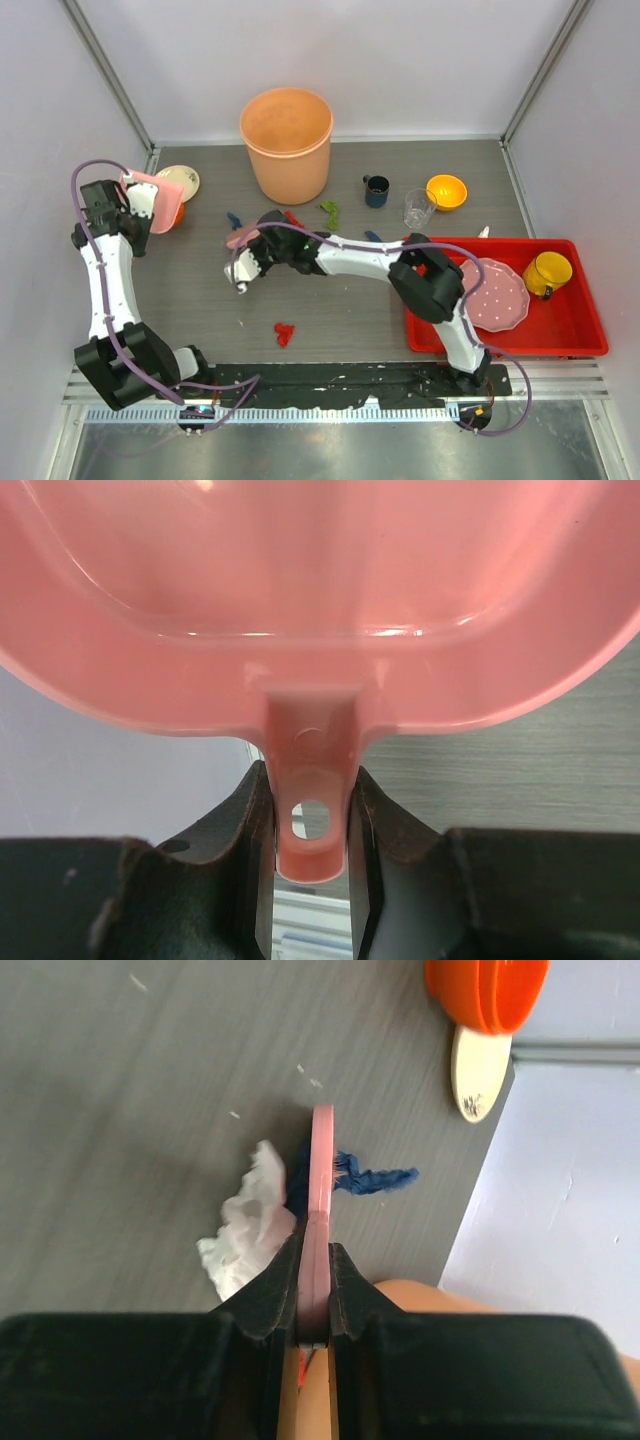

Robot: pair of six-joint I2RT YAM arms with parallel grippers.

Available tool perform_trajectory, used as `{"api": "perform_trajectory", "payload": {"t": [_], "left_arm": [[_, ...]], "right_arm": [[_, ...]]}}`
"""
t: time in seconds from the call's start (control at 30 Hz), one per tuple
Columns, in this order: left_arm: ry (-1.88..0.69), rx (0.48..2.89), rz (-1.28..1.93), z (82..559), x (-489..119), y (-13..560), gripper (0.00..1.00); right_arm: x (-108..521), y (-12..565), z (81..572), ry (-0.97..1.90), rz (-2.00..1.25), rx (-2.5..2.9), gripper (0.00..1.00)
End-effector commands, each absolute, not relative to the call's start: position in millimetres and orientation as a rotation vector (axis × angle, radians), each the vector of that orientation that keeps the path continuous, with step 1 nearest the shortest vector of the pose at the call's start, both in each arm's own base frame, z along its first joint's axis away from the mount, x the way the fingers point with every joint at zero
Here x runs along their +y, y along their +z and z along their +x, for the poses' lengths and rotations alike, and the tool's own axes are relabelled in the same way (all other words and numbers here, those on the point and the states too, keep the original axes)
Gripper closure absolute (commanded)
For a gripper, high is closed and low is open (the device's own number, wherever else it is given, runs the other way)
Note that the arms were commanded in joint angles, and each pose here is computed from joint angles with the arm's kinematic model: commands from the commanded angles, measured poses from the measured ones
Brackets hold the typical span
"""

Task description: Sweep away the paper scraps from the table

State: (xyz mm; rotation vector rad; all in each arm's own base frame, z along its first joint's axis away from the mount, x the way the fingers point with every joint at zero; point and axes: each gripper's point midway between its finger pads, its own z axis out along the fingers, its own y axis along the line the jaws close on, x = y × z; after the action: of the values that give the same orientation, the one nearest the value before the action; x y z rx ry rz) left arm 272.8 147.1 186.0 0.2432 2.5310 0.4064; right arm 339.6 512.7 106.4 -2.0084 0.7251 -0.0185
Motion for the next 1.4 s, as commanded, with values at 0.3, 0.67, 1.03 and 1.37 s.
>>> {"api": "perform_trajectory", "payload": {"t": [0.3,0.67,1.03,1.37], "left_arm": [[0.348,2.617,0.533,239,132,163,1.00],[0.577,2.764,0.989,205,180,140,1.00],[0.304,2.733,1.590,181,160,102,1.00],[0.343,2.768,1.767,196,168,83,1.00]], "right_arm": [[508,218,230,0.239,-1.735,0.799,0.99],[467,312,238,0.376,-1.237,1.179,0.99],[421,276,299,0.323,-0.554,1.799,0.99],[441,231,307,0.399,-0.601,2.014,0.99]]}}
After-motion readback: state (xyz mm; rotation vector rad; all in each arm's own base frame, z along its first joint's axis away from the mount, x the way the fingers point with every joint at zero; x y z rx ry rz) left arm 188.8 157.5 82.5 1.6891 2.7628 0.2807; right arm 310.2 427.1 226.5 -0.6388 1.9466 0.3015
